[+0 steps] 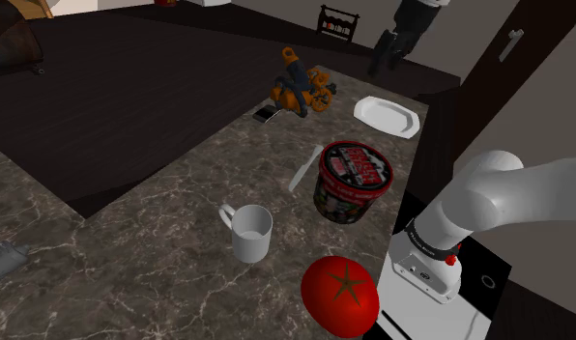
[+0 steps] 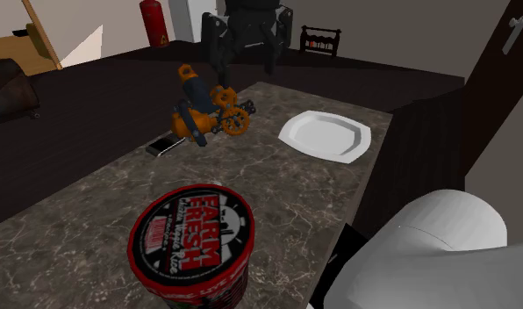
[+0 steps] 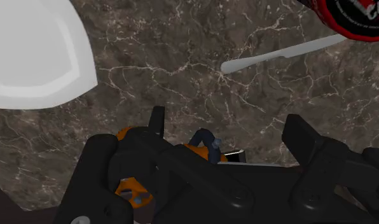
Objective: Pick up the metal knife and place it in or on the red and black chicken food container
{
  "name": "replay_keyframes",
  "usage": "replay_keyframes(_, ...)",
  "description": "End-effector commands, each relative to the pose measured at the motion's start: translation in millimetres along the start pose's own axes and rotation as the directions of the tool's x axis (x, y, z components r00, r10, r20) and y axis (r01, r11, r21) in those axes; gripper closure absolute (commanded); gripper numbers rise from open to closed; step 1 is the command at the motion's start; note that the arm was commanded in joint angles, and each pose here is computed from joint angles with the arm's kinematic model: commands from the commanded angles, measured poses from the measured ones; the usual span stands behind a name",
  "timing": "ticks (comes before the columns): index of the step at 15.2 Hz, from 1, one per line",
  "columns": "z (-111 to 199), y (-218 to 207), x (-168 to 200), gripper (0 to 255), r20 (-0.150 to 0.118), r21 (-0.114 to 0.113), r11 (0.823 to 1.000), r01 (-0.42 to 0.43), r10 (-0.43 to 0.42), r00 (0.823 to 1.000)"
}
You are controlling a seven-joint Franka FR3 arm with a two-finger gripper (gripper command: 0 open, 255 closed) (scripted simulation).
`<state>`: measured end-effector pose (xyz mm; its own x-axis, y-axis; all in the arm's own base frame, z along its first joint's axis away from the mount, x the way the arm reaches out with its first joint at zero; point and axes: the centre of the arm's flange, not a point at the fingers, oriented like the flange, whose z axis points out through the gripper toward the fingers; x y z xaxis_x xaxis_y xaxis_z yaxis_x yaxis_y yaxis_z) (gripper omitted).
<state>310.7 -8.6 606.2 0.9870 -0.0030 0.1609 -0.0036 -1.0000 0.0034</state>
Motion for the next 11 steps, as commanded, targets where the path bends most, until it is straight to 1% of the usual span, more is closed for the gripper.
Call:
replay_keyframes(1,0,0,0,0,0.000,0.000,1.000,0.000,0.000,1.000)
replay_keyframes(3,20,-19,-3,0,0.019,-0.020,0.994,-0.108,0.108,0.994)
replay_keyframes(4,30,-29,-4,0,0.027,-0.030,0.986,-0.161,0.162,0.986)
replay_keyframes(6,50,-48,-4,0,0.042,-0.053,0.963,-0.266,0.268,0.963)
replay_keyframes(8,71,-66,-3,0,0.055,-0.077,0.927,-0.367,0.371,0.927)
replay_keyframes(9,81,-75,-2,0,0.060,-0.089,0.905,-0.415,0.421,0.905)
replay_keyframes(11,102,-92,1,0,0.068,-0.115,0.853,-0.509,0.518,0.853)
